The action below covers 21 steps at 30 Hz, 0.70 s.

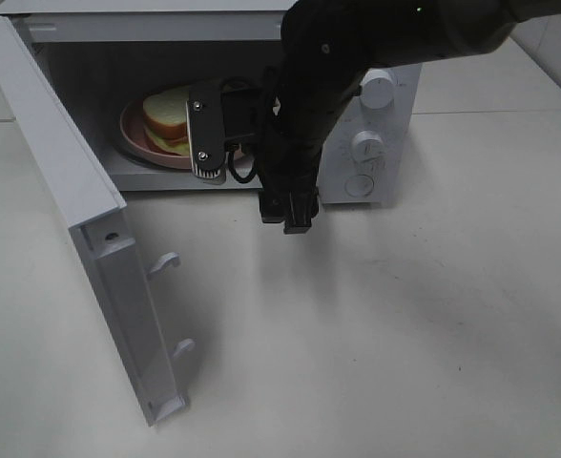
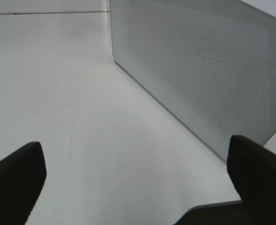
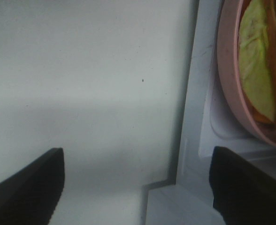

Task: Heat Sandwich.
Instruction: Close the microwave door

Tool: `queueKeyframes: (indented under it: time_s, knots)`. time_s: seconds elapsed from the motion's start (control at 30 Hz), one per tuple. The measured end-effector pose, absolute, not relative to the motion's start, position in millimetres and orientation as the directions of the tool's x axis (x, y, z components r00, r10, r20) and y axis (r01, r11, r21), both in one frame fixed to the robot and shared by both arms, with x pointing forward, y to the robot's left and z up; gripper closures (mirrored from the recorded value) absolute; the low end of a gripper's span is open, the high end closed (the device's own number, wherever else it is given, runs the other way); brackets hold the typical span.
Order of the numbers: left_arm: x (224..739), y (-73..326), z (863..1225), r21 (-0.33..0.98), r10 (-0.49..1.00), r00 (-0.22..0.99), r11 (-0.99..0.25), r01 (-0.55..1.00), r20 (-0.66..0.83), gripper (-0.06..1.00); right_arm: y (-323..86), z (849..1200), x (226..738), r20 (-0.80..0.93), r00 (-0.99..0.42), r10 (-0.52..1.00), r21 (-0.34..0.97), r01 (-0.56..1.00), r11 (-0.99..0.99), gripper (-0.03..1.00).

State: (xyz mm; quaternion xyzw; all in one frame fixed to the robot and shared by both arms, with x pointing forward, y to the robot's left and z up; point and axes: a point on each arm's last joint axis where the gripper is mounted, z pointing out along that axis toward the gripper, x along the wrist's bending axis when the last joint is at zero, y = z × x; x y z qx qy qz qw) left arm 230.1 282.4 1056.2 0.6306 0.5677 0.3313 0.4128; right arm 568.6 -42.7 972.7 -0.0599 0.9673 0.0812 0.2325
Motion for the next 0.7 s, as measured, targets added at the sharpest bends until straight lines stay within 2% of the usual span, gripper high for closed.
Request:
queueKeyframes:
  time_s: [0.27,0.7]
  knots:
    - [230,282,1056,0.897,0.989,0.136,-0.015,0.442,-0.051,-0.03,-61,985,546,-0.436,-0.899,0.042,0.182,-0.042,0.982,0.2]
    - [230,282,1056,0.897,0.989,0.136,-0.015,0.442,-0.051,-0.03,-98,996,502,-0.342,-0.869,0.356,0.297,0.26,0.919,0.2]
